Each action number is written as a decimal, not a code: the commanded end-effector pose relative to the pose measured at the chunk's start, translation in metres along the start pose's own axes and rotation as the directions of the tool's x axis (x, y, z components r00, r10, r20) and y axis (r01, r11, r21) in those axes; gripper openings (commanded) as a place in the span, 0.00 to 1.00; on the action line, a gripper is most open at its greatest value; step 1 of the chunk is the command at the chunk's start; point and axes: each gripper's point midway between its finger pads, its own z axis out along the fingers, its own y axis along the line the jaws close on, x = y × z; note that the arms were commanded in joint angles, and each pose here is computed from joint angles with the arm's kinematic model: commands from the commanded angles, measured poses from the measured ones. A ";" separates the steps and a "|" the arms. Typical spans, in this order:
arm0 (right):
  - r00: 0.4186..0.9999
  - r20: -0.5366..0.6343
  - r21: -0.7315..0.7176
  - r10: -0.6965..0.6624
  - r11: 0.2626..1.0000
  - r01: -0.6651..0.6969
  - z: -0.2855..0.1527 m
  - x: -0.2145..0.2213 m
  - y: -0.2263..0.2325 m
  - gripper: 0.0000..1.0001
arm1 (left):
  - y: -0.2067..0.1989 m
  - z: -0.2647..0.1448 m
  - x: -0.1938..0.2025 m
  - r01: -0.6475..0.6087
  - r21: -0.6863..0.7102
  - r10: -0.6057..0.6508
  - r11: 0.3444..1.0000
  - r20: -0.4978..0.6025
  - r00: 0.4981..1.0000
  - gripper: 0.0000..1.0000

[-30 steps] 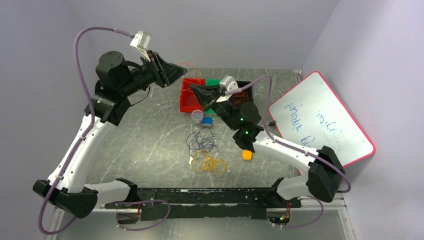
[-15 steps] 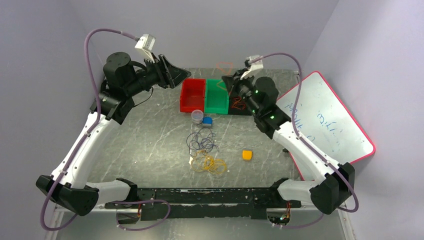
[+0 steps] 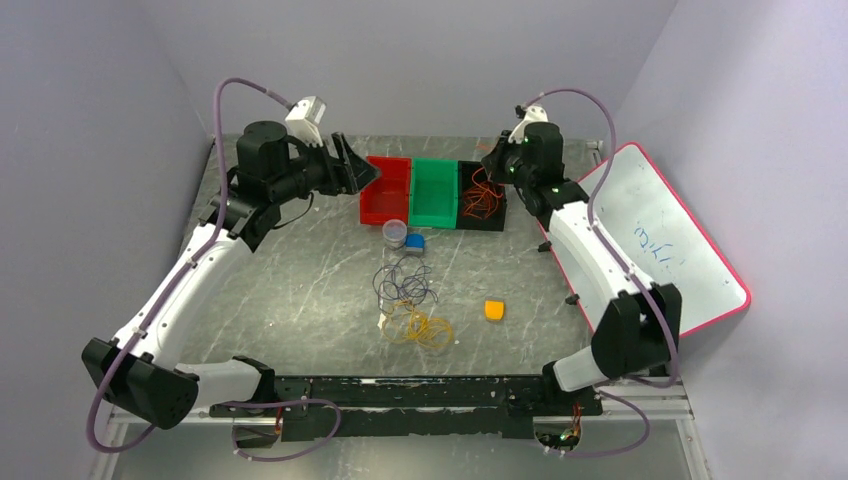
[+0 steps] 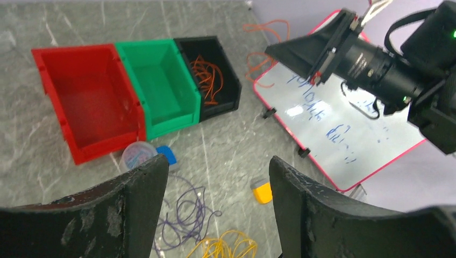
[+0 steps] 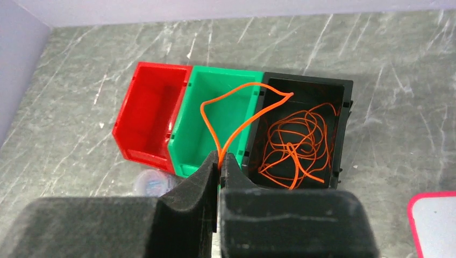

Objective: Untangle the cables

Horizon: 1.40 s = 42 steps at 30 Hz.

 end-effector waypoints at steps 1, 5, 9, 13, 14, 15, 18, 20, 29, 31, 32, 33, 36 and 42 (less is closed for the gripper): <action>0.996 -0.079 -0.026 0.040 0.999 -0.042 0.020 0.009 -0.007 0.00 | 0.020 -0.003 0.013 -0.010 -0.075 0.008 0.997 -0.026 1.000 0.73; 0.986 -0.154 -0.041 0.060 0.997 -0.067 0.042 0.028 -0.022 0.00 | 0.025 -0.006 0.020 -0.011 -0.096 0.008 0.995 -0.032 0.999 0.74; 0.977 -0.200 -0.064 0.069 0.994 -0.083 0.059 0.043 -0.029 0.00 | 0.029 -0.008 0.024 -0.014 -0.111 0.011 0.994 -0.035 0.999 0.74; 0.969 -0.238 -0.066 0.072 0.994 -0.090 0.074 0.056 -0.036 0.00 | 0.034 -0.007 0.027 -0.015 -0.124 0.009 0.992 -0.046 0.999 0.74; 0.967 -0.243 -0.057 0.071 0.995 -0.087 0.077 0.059 -0.039 0.00 | 0.035 -0.006 0.028 -0.014 -0.128 0.008 0.992 -0.046 0.999 0.74; 0.966 -0.249 -0.048 0.070 0.995 -0.084 0.080 0.062 -0.042 0.00 | 0.035 -0.006 0.028 -0.014 -0.129 0.007 0.992 -0.049 0.999 0.74; 0.962 -0.266 -0.010 0.063 0.998 -0.069 0.088 0.069 -0.052 0.00 | 0.036 -0.006 0.030 -0.014 -0.131 0.007 0.991 -0.053 0.999 0.74; 0.959 -0.277 0.023 0.062 0.998 -0.057 0.093 0.073 -0.060 0.00 | 0.036 -0.006 0.030 -0.015 -0.133 0.008 0.991 -0.055 0.998 0.74; 0.937 -0.343 0.104 0.067 0.994 -0.033 0.113 0.101 -0.082 0.00 | 0.040 -0.004 0.034 -0.009 -0.142 0.000 0.990 -0.064 0.998 0.74; 0.932 -0.355 0.111 0.069 0.993 -0.031 0.117 0.108 -0.086 0.00 | 0.040 -0.003 0.035 -0.007 -0.141 -0.003 0.990 -0.067 0.998 0.73; 0.930 -0.361 0.115 0.071 0.993 -0.031 0.119 0.111 -0.088 0.00 | 0.041 -0.002 0.035 -0.006 -0.141 -0.004 0.990 -0.069 0.998 0.73; 0.927 -0.367 0.118 0.070 0.993 -0.028 0.122 0.115 -0.089 0.00 | 0.040 -0.002 0.035 -0.006 -0.140 -0.004 0.990 -0.069 0.998 0.73; 0.918 -0.390 0.127 0.071 0.992 -0.022 0.130 0.128 -0.093 0.00 | 0.041 0.000 0.036 -0.003 -0.140 -0.007 0.990 -0.072 0.997 0.73; 0.902 -0.429 0.121 0.041 0.993 0.013 0.142 0.145 -0.091 0.00 | 0.045 0.001 0.040 0.009 -0.151 -0.021 0.988 -0.079 0.997 0.73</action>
